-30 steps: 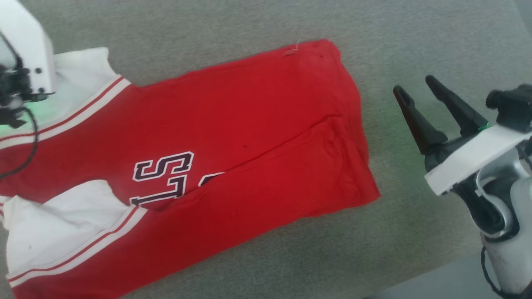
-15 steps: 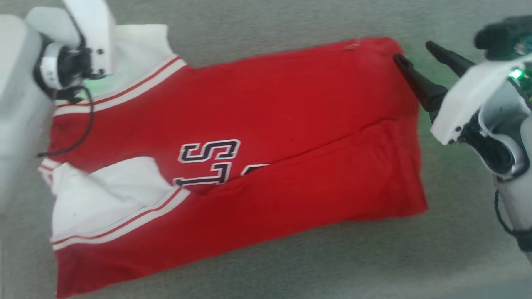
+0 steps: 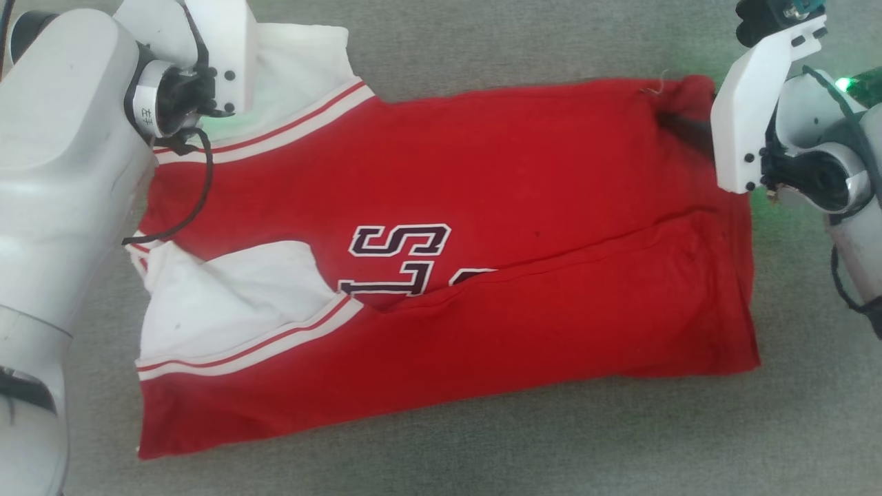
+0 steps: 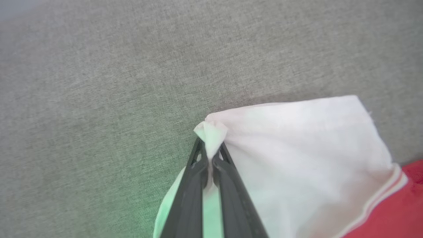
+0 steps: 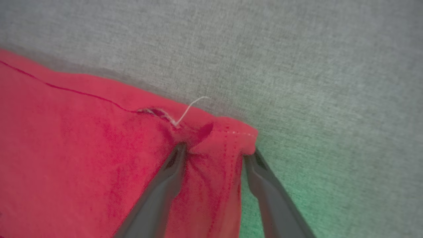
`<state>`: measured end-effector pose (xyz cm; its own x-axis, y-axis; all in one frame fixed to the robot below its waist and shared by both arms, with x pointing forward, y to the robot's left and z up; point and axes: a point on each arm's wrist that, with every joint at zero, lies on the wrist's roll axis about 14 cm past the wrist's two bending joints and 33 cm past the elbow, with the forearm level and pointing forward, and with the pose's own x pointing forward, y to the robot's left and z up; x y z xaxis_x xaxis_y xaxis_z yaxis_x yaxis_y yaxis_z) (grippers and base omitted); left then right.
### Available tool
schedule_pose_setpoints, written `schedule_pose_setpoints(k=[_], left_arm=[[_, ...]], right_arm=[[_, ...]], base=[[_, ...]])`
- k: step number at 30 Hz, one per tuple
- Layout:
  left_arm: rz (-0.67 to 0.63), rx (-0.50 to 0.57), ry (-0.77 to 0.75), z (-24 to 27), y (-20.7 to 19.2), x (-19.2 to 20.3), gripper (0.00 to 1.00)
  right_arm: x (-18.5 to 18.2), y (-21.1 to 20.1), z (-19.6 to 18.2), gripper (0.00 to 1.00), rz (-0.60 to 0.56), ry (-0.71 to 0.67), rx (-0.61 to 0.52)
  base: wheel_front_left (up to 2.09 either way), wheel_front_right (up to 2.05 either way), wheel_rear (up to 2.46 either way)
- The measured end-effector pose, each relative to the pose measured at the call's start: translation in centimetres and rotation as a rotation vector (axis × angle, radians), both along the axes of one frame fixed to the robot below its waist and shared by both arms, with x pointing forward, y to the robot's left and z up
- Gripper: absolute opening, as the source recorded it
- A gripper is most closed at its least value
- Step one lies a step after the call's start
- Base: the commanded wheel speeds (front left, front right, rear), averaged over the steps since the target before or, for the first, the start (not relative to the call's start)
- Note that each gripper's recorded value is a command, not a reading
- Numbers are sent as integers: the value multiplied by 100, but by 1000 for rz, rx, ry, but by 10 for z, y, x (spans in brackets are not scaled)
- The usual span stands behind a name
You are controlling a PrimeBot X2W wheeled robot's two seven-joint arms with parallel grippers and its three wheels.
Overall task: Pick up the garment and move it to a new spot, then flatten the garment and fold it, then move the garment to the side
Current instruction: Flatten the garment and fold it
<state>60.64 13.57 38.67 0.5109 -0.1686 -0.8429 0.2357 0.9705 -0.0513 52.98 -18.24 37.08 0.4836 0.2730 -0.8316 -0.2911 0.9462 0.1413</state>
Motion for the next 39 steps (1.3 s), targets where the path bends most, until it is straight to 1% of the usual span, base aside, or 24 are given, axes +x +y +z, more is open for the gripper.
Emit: schedule_pose_setpoints(k=[6,11,18,25,30,37,39], left_arm=[[-3,-4,-45,18,7,1,0],[-10,-11,-90,45,9,0,0],[-51,25,-129,80,15,-15,0],[-70,62,-140,101,25,-46,0],[-76,92,-130,106,36,-79,0],[-58,97,-77,95,45,-133,0],[-40,76,-47,87,45,-148,0]], right_arm=[[0,2,6,0,16,6,2],[1,2,21,0,37,-43,-4],[-4,8,49,0,78,-111,14],[-18,13,70,0,105,-148,44],[-31,11,79,0,111,-156,60],[-62,6,69,0,102,-108,76],[-73,7,62,0,91,-82,95]], base=[[0,0,0],[0,0,0],[0,0,0],[0,0,0],[0,0,0],[0,0,0],[0,0,0]])
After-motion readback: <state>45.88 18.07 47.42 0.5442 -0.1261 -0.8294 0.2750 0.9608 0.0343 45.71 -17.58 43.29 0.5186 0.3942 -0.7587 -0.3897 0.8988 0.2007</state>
